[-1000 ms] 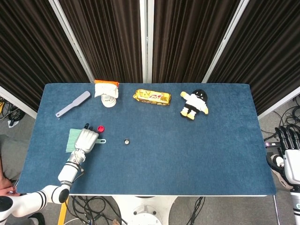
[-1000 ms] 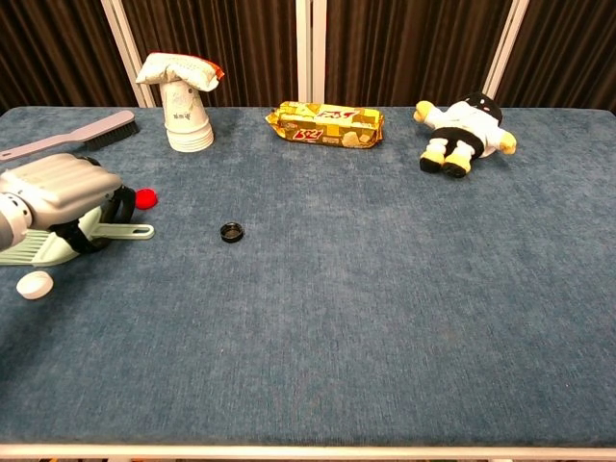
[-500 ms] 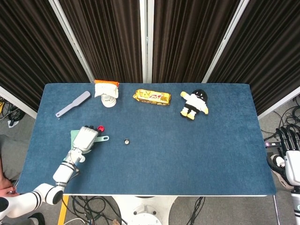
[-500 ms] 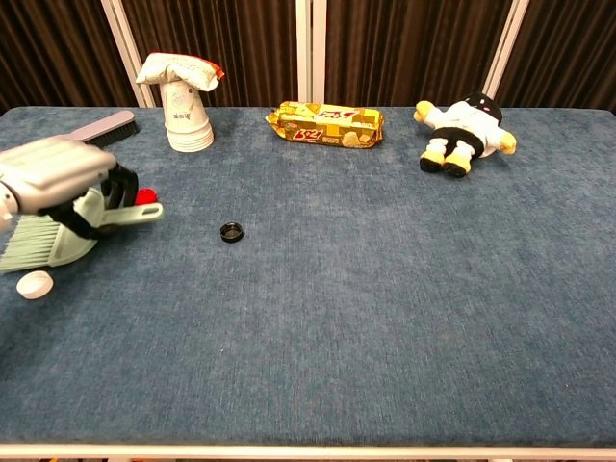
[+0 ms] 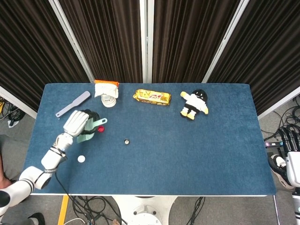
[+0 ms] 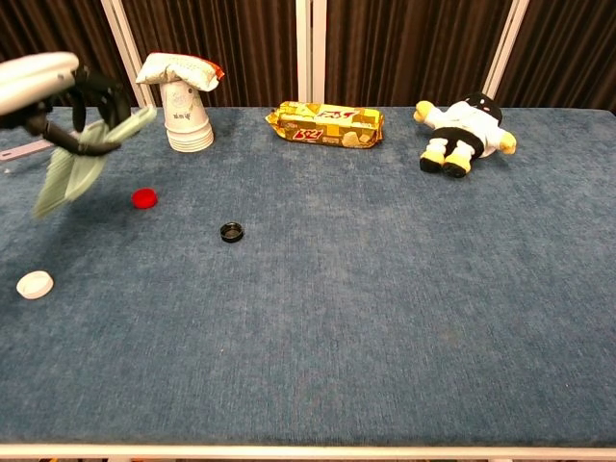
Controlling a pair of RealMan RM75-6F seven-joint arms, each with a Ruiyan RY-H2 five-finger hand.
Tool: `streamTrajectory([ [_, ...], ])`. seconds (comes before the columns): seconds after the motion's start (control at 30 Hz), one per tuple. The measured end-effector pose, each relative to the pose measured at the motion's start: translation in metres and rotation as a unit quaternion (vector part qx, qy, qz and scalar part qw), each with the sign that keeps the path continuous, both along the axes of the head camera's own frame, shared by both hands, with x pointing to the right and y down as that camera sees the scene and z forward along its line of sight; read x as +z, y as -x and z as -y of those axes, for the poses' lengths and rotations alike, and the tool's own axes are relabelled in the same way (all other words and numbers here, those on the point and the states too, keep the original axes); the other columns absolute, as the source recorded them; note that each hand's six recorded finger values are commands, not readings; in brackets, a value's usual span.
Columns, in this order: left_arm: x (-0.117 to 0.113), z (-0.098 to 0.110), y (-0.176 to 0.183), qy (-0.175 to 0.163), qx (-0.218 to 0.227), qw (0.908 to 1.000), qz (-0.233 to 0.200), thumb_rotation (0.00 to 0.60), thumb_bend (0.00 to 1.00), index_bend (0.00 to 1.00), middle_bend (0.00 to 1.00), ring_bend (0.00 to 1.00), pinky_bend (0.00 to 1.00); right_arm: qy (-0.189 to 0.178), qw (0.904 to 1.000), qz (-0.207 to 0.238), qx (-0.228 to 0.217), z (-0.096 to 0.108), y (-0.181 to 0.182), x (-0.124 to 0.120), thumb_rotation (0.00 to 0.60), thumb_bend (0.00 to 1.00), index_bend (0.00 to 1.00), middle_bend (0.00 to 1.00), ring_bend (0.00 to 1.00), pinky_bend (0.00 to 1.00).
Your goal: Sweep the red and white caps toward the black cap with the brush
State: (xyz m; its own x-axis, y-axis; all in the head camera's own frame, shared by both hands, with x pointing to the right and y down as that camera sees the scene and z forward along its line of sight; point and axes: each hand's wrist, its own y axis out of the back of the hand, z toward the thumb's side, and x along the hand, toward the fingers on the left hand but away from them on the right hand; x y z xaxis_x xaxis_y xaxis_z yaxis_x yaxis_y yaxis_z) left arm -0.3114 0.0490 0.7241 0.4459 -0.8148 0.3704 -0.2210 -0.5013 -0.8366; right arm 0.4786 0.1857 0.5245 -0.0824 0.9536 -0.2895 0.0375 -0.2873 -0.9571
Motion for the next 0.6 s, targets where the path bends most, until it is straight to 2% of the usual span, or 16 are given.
streamTrajectory([
  [0.13, 0.005, 0.02, 0.001, 0.022, -0.015, 0.9987, -0.043, 0.6, 0.49, 0.52, 0.62, 0.46, 0.56, 0.001, 1.0, -0.003, 0.005, -0.002, 0.0, -0.002, 0.6, 0.2, 0.0, 0.06, 0.0, 0.0],
  [0.27, 0.015, 0.031, -0.001, 0.04, -0.032, 0.9963, -0.07, 0.6, 0.49, 0.53, 0.62, 0.46, 0.56, 0.002, 0.9999, -0.007, 0.009, -0.003, 0.001, -0.006, 0.6, 0.19, 0.0, 0.06, 0.0, 0.0],
  [0.43, 0.034, 0.029, -0.013, 0.068, -0.047, 0.9926, -0.089, 0.6, 0.5, 0.54, 0.62, 0.46, 0.55, 0.002, 0.9999, -0.012, 0.01, -0.004, 0.005, -0.01, 0.6, 0.2, 0.0, 0.06, 0.0, 0.0],
  [0.6, 0.047, 0.025, -0.022, 0.086, -0.036, 0.9928, -0.075, 0.6, 0.5, 0.54, 0.62, 0.46, 0.53, 0.004, 0.9998, -0.018, 0.012, -0.005, 0.011, -0.013, 0.6, 0.19, 0.0, 0.06, 0.0, 0.0],
])
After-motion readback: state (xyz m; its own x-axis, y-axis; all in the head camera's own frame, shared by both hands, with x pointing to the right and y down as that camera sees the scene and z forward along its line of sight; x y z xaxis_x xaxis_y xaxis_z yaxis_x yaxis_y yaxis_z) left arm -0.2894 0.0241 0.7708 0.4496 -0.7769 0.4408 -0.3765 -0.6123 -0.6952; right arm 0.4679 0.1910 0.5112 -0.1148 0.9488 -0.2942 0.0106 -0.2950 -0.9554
